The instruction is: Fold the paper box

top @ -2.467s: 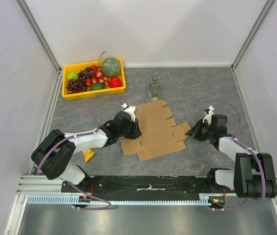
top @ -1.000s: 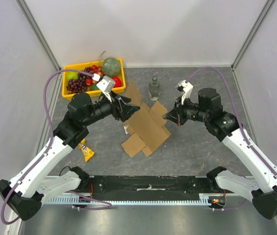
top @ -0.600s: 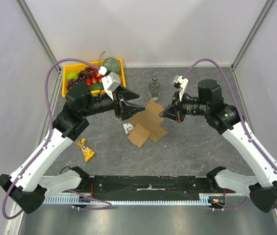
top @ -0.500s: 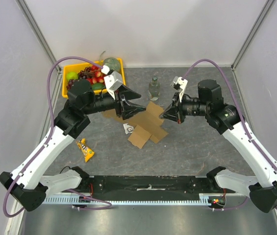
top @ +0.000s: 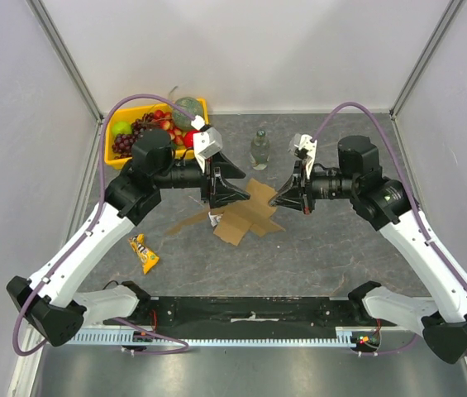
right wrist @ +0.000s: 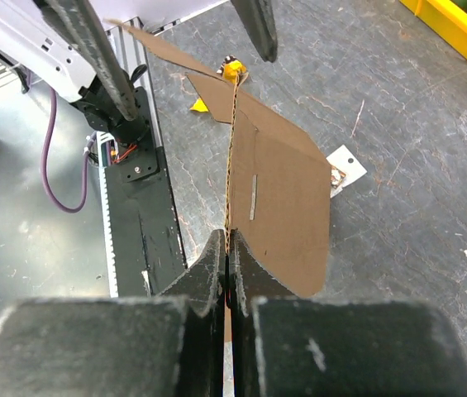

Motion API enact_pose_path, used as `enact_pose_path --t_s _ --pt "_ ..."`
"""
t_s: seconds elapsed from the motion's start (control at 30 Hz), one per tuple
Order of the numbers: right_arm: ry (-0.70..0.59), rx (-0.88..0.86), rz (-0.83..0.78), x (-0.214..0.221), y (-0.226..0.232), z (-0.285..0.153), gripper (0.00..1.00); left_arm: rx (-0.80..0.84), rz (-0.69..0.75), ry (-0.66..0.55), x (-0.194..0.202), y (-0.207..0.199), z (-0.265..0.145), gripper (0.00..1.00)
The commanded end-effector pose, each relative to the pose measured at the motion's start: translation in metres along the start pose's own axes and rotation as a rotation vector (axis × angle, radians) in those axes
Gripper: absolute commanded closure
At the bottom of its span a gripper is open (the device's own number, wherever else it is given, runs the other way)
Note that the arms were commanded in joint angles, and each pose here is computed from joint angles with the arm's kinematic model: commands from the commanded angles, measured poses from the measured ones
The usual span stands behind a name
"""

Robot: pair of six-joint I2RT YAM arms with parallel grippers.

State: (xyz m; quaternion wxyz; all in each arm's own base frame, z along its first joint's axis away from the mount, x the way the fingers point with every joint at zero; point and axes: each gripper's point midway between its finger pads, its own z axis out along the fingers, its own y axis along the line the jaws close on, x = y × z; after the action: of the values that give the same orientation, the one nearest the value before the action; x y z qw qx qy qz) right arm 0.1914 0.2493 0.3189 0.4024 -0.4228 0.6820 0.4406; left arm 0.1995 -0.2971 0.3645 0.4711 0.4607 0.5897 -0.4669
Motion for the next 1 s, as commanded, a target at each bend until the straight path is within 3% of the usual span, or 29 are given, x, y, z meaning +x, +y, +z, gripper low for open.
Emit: enact_pose_path --t_s 0.0,0.33,0.67,0.97 --pt "-0.064 -0.048 -0.100 -0.024 0.021 -0.012 1.00 0.071 0.059 -0.021 -0.015 -0.009 0.001 0.32" --pt "-0.064 -0.039 -0.103 -0.024 0.017 -0.010 1.00 0.199 -0.009 -0.023 -0.012 -0.018 0.011 0.36" --pt "-0.060 -0.022 -0.093 -0.021 0.009 -0.005 1.00 0.263 -0.062 -0.027 -0.012 -0.023 0.016 0.57" --pt "-0.074 -0.029 -0.098 -0.026 0.010 -0.004 1.00 0.267 -0.099 0.001 -0.001 -0.018 0.021 0.61"
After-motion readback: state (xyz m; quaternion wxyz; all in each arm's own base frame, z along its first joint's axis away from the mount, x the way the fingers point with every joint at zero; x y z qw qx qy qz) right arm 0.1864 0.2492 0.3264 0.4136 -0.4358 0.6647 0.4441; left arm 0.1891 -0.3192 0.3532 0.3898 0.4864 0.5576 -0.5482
